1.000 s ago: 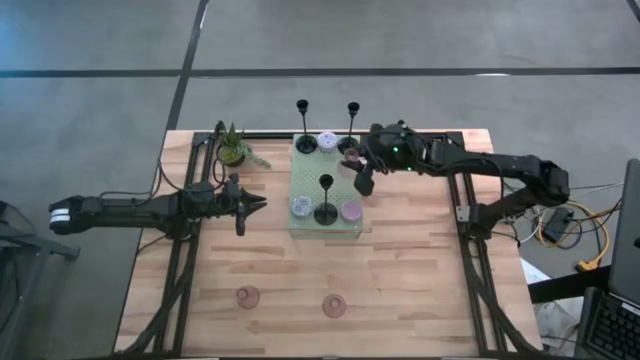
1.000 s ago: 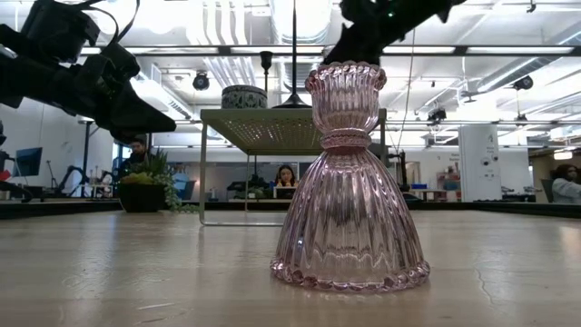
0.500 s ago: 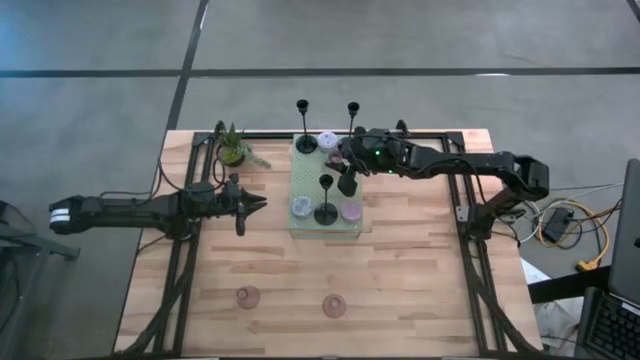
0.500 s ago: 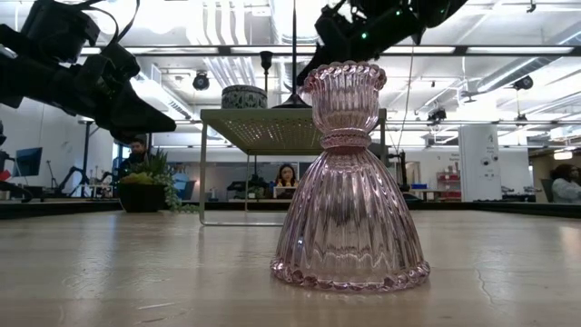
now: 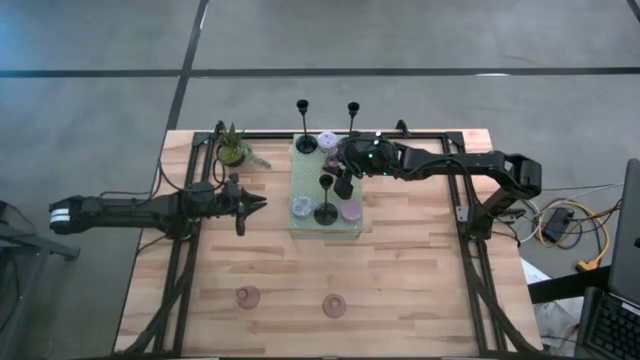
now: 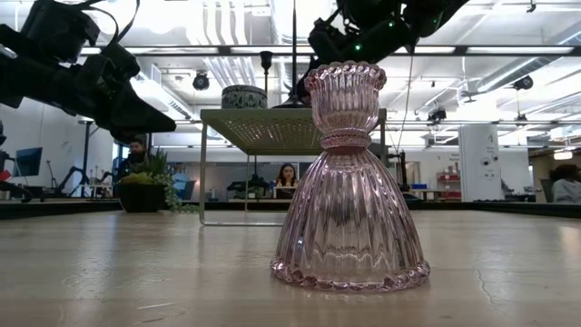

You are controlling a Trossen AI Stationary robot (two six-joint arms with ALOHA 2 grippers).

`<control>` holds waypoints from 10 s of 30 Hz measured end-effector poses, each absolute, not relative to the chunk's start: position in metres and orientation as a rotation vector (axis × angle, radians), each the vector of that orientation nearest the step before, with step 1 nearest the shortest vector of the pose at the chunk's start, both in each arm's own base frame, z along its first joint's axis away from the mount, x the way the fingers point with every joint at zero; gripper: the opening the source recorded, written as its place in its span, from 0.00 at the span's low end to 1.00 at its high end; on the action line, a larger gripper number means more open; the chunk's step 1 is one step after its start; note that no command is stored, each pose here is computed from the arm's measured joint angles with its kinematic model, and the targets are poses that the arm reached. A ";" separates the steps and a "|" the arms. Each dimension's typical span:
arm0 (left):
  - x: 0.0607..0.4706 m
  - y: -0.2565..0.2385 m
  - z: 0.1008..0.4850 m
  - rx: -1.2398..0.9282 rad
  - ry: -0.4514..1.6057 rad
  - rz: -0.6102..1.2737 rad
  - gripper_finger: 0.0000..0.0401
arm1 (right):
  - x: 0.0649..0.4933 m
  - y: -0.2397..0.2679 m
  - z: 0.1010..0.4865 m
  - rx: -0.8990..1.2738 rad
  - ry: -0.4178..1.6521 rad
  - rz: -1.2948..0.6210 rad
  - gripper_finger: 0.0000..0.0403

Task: Pick & Place candle stick holders
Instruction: Put the right pink candle holder on the shelf

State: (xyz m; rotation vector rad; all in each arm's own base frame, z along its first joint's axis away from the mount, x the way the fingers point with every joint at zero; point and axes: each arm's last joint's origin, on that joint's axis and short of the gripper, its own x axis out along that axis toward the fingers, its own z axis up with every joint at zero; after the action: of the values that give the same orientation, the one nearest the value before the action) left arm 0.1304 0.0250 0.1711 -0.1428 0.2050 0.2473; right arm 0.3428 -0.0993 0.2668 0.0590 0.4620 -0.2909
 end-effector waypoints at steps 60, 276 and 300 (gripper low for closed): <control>0.130 0.025 0.171 -0.143 0.205 0.247 0.18 | 0.343 -0.097 0.260 0.072 0.439 -0.215 0.30; 0.130 0.025 0.169 -0.144 0.230 0.249 0.18 | 0.325 0.218 0.141 0.360 0.443 -0.115 0.30; 0.130 0.025 0.167 -0.145 0.245 0.250 0.18 | 0.202 0.062 0.319 0.304 0.315 -0.711 0.30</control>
State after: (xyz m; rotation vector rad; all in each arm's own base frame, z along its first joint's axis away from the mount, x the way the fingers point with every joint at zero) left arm 0.1295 0.0248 0.1673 -0.1449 0.2446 0.2496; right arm 0.2020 0.0617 0.3191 0.3036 0.3152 -0.7110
